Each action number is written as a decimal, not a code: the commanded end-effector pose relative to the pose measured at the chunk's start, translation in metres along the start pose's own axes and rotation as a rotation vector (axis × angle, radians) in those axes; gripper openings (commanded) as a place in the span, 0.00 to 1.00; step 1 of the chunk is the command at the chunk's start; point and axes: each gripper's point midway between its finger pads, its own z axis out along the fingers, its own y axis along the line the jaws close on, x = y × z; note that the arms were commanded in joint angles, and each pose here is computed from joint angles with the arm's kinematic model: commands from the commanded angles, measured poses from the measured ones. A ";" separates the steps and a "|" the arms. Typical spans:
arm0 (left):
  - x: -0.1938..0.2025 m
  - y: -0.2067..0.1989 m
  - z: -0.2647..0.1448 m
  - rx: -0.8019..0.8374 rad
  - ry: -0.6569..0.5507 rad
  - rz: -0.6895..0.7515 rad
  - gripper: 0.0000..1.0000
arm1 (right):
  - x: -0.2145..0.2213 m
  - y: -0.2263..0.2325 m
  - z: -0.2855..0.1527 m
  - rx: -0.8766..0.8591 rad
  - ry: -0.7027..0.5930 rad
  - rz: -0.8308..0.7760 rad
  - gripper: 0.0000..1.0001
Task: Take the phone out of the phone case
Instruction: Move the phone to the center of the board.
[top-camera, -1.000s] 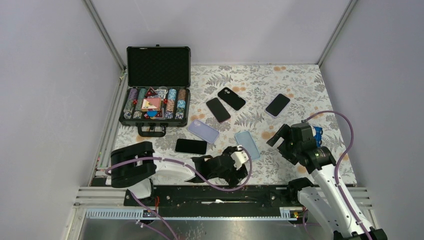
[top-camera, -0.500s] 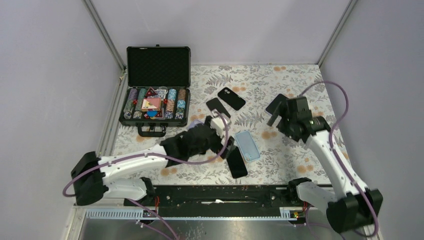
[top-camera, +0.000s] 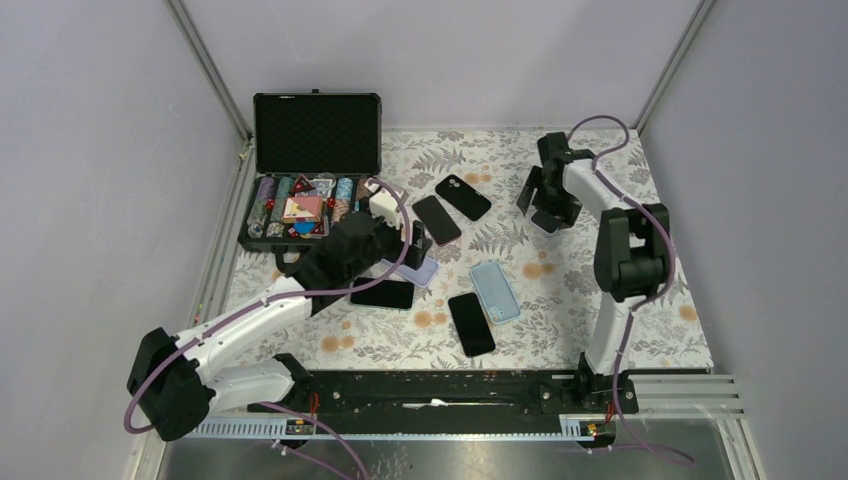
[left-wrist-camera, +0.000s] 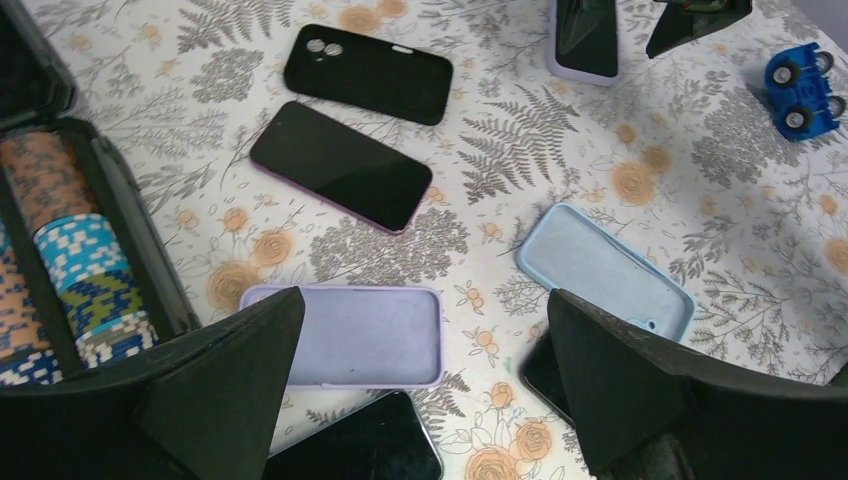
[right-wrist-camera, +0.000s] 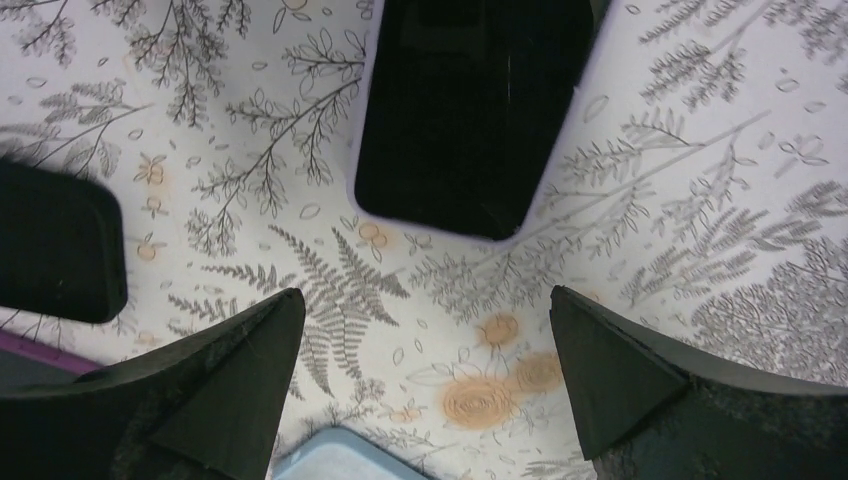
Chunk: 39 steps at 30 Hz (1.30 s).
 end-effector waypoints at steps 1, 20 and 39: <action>-0.016 0.004 -0.008 0.019 -0.073 -0.054 0.99 | -0.014 -0.002 0.008 0.037 0.022 0.003 1.00; -0.007 0.023 -0.003 -0.052 -0.036 -0.051 0.99 | -0.018 0.002 0.030 -0.006 0.198 0.132 0.90; -0.006 0.046 -0.002 -0.108 0.011 -0.097 0.99 | -0.183 -0.018 0.082 -0.189 0.007 0.704 0.18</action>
